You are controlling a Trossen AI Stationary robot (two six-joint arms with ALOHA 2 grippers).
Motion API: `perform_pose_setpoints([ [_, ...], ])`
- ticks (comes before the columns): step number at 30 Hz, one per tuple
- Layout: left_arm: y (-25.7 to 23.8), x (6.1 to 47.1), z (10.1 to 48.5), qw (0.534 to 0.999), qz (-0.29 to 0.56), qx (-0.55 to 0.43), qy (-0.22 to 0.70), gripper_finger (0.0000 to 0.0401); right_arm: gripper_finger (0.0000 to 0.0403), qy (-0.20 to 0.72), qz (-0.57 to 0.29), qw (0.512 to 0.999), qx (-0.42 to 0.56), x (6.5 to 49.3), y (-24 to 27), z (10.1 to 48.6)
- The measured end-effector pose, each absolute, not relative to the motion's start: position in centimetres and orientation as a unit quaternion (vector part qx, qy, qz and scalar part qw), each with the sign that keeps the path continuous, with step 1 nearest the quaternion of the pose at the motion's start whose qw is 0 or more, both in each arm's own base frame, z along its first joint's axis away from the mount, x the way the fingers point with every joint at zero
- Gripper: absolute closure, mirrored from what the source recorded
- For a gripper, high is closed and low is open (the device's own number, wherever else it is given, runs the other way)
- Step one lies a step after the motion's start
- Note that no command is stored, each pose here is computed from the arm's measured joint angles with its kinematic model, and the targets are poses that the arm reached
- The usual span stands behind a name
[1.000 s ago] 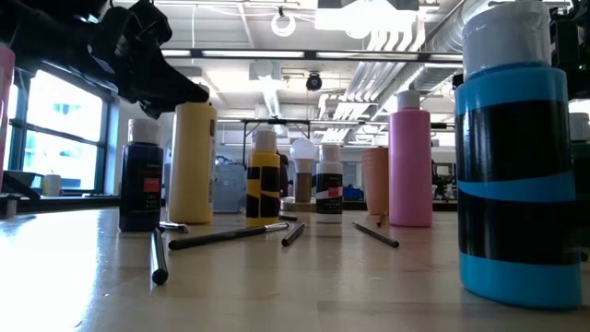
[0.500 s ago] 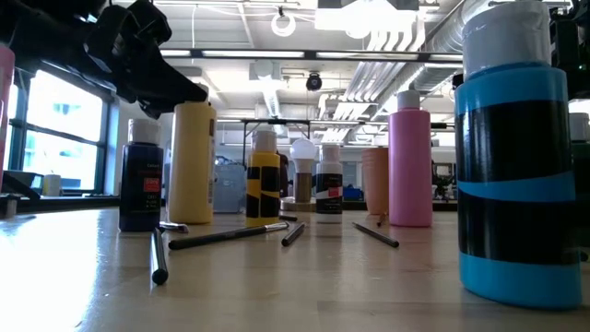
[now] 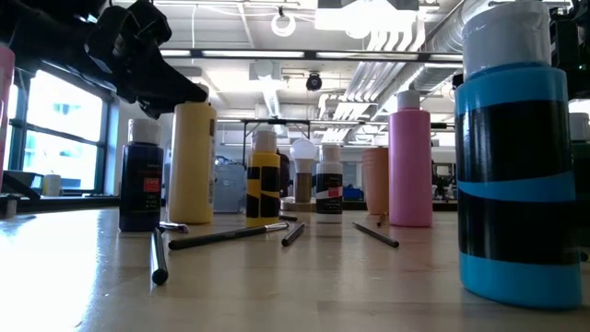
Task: Pick & Place Paint Supplies
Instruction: Put the large yellow paint bottle into the gray bin
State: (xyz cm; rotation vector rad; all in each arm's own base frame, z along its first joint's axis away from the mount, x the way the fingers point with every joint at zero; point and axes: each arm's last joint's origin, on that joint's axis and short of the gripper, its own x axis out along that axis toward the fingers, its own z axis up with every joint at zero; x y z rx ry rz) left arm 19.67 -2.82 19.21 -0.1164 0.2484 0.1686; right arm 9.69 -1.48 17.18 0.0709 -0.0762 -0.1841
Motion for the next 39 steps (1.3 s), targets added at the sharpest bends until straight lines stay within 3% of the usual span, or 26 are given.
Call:
perform_pose_setpoints([
  [24,-2.8,19.8,19.6,0.989,0.094,-0.063,0.098,0.024,0.0399,-0.038,-0.092,0.994,0.035,9.7,-1.5,17.2],
  [32,-2.9,20.3,20.8,0.989,0.093,-0.041,0.104,0.0288,0.0399,-0.038,-0.092,0.994,0.035,9.7,-1.5,17.2],
  [36,-2.9,20.4,21.1,0.988,0.094,-0.036,0.115,0.0288,0.0399,-0.038,-0.092,0.994,0.035,9.7,-1.5,17.2],
  [39,-2.8,20.4,21.1,0.988,0.101,-0.035,0.115,0.026,0.0399,-0.038,-0.092,0.994,0.035,9.7,-1.5,17.2],
])
